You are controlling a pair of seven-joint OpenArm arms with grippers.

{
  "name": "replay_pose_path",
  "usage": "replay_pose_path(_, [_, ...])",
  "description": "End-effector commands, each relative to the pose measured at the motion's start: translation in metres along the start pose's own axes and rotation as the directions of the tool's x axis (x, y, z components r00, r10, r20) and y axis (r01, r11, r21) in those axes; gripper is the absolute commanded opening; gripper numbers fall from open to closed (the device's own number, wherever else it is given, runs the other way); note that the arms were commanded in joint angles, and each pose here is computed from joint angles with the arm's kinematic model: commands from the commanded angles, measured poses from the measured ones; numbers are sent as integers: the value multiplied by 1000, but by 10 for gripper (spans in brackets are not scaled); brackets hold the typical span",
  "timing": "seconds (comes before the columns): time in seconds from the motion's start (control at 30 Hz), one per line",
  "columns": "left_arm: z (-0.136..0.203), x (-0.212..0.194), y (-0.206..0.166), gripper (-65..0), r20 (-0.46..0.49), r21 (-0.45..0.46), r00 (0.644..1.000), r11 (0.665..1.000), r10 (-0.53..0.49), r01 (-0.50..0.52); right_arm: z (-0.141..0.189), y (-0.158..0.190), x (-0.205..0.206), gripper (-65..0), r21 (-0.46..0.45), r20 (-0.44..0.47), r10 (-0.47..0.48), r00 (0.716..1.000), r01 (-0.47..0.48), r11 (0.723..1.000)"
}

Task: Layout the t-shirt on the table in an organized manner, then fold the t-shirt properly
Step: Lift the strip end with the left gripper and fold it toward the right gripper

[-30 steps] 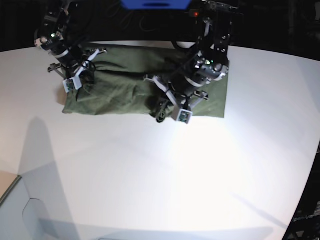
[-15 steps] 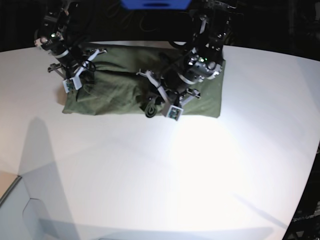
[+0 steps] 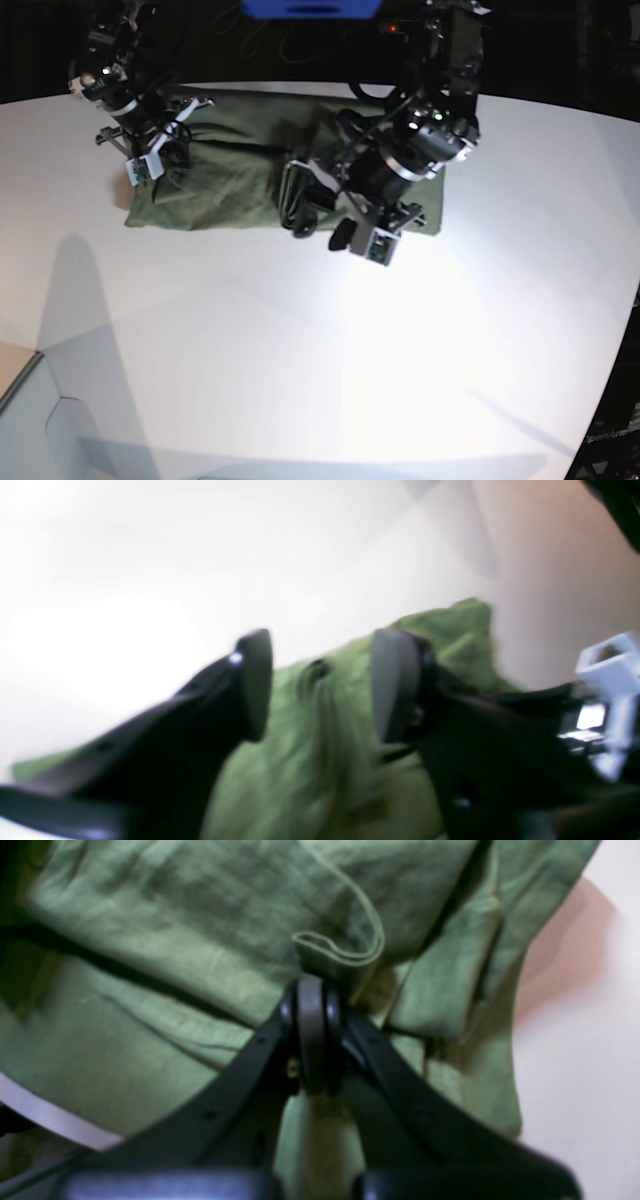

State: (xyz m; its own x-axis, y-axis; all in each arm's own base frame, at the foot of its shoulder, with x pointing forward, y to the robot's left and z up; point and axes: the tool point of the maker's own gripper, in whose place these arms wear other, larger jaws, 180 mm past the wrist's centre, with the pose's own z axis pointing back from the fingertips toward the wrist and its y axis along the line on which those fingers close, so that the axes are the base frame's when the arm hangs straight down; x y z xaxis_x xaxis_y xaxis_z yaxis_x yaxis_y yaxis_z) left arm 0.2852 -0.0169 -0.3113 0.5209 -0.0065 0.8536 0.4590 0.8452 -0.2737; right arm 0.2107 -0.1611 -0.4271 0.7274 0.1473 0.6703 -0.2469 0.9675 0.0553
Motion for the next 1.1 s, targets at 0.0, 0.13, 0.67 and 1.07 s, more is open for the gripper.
replay_pose_path(0.0, [4, 1, 5, -431, 10, 10, 1000, 1000, 1, -1, 2, -4, -4, -650, -17, -30, 16, 999, -17, 1000])
replay_pose_path(0.13, [10, -25, 34, -641, -42, 74, 997, 996, 60, -57, 3, -8, -4, -650, -22, -32, 27, 999, -27, 999])
replay_pose_path(0.67, [-9, -85, -17, -648, -267, -104, 963, 995, -33, 5, 3, -8, -3, -650, -22, -32, 27, 999, -28, 999])
replay_pose_path(1.07, [34, -45, 101, -648, -100, 137, 989, 986, 105, -90, 11, -14, 17, -284, -53, 16, 57, 998, -56, 997])
